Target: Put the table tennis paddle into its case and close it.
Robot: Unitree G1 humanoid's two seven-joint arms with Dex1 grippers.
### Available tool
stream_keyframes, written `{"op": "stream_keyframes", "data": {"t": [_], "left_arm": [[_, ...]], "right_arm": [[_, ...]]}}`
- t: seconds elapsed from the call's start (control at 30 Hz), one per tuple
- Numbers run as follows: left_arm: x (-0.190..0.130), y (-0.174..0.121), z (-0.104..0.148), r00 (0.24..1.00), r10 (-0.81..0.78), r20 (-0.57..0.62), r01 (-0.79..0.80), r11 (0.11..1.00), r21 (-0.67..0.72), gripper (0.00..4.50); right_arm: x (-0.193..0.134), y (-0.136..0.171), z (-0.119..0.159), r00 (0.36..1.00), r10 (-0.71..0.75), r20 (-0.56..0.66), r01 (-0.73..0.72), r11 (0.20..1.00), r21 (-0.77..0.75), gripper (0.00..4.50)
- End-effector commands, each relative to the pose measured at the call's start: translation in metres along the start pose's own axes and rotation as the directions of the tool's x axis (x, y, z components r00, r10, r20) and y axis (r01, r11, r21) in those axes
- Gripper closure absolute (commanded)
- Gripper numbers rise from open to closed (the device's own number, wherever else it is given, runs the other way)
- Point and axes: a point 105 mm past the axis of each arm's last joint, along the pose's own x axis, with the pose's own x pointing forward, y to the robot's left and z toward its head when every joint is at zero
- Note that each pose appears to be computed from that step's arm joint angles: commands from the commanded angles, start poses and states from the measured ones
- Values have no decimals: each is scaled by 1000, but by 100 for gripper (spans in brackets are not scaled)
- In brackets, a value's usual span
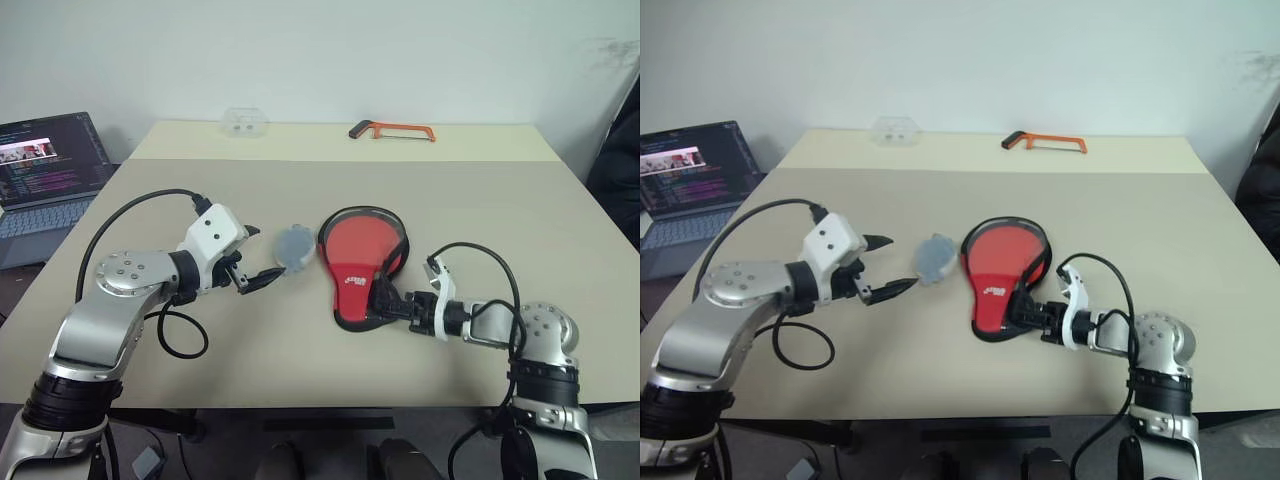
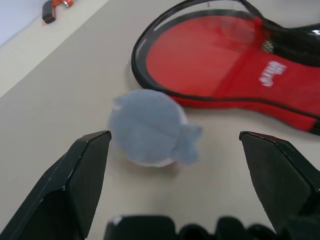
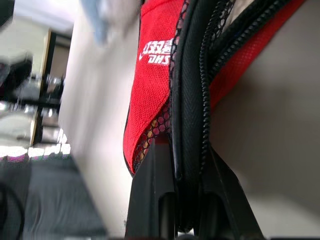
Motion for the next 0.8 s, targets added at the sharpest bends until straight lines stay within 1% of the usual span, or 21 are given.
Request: {"op": "stream_keyframes", "data": {"t": [0.03,0.23,0.33,0.43,0.57,0.8], "left_arm": [[-8,6,11,1000,16,26,-17,999,41,0],[-7,4,11,1000,-1,22,0,999,45,0],[-7,3,11,1000,-7,23,6,999,45,0],[-7,3,11,1000,-11,22,10,999,46,0],[-5,4,13,1000,-18,24,16,999,48,0],[-5,5,14,999,-21,25,19,998,51,0]], "right_arm": [[4,14,-34,989,80,-126,-79,997,12,449],[-4,14,-65,984,72,-164,-66,997,39,449],[-8,20,-78,981,98,-168,-89,994,58,449],[-10,19,-80,984,84,-155,-73,994,75,449],[-13,17,-85,984,70,-165,-56,995,87,449],[-21,19,-92,981,78,-177,-61,993,101,449]]}}
